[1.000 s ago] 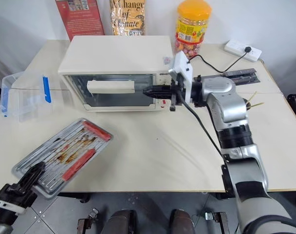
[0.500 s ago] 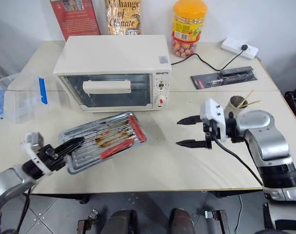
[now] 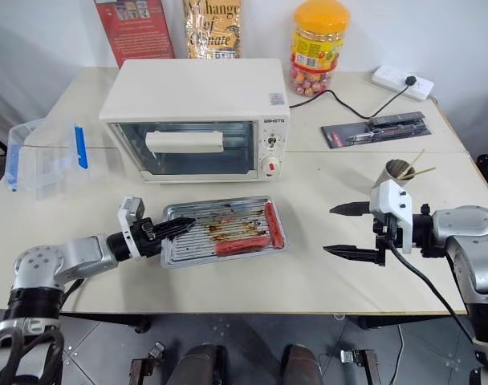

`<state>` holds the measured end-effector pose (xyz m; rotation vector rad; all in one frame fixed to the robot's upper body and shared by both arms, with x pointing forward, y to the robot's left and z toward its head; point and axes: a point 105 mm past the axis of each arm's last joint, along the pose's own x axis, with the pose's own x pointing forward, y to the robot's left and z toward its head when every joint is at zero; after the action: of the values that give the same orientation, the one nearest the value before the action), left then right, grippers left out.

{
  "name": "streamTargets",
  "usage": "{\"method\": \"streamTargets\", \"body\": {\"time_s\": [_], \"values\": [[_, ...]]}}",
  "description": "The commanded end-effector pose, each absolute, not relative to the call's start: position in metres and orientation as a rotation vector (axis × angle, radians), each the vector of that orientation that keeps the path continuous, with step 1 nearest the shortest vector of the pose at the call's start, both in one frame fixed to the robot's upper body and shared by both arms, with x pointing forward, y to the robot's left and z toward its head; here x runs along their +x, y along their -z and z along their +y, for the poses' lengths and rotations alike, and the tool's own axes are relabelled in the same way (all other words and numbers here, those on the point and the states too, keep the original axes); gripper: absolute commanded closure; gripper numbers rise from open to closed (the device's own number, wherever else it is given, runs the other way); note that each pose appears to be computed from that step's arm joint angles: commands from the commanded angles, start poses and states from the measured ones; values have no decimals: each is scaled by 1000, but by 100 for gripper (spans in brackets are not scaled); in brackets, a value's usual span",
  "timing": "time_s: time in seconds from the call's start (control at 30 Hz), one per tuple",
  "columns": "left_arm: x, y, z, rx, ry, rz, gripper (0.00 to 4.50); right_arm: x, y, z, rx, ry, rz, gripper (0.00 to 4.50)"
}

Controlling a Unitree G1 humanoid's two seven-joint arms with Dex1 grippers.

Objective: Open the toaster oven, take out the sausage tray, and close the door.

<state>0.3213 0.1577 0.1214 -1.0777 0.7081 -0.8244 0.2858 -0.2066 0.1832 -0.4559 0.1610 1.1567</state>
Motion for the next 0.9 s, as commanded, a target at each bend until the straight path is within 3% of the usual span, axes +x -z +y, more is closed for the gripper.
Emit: {"method": "streamTargets", "body": {"time_s": [0.03,0.4,0.5,0.57,0.73,0.77,0.9], "values": [[329,-114,155,-1058,823,731,289,286,-198,-208,-503,-1121,111,0],[335,-132,194,-875,783,700,1,291,-199,-204,-513,-1127,106,0],[335,-152,221,-648,780,556,1,294,-197,-204,-526,-1137,108,0],[328,-154,228,-554,800,563,1,297,-195,-205,-547,-1140,113,0],[321,-183,243,-164,920,159,1,302,-188,-206,-588,-1157,131,0],[319,-184,246,-71,920,91,1,303,-187,-206,-595,-1159,134,0],[306,-160,265,110,913,69,1,308,-174,-212,-652,-1145,169,0]]}}
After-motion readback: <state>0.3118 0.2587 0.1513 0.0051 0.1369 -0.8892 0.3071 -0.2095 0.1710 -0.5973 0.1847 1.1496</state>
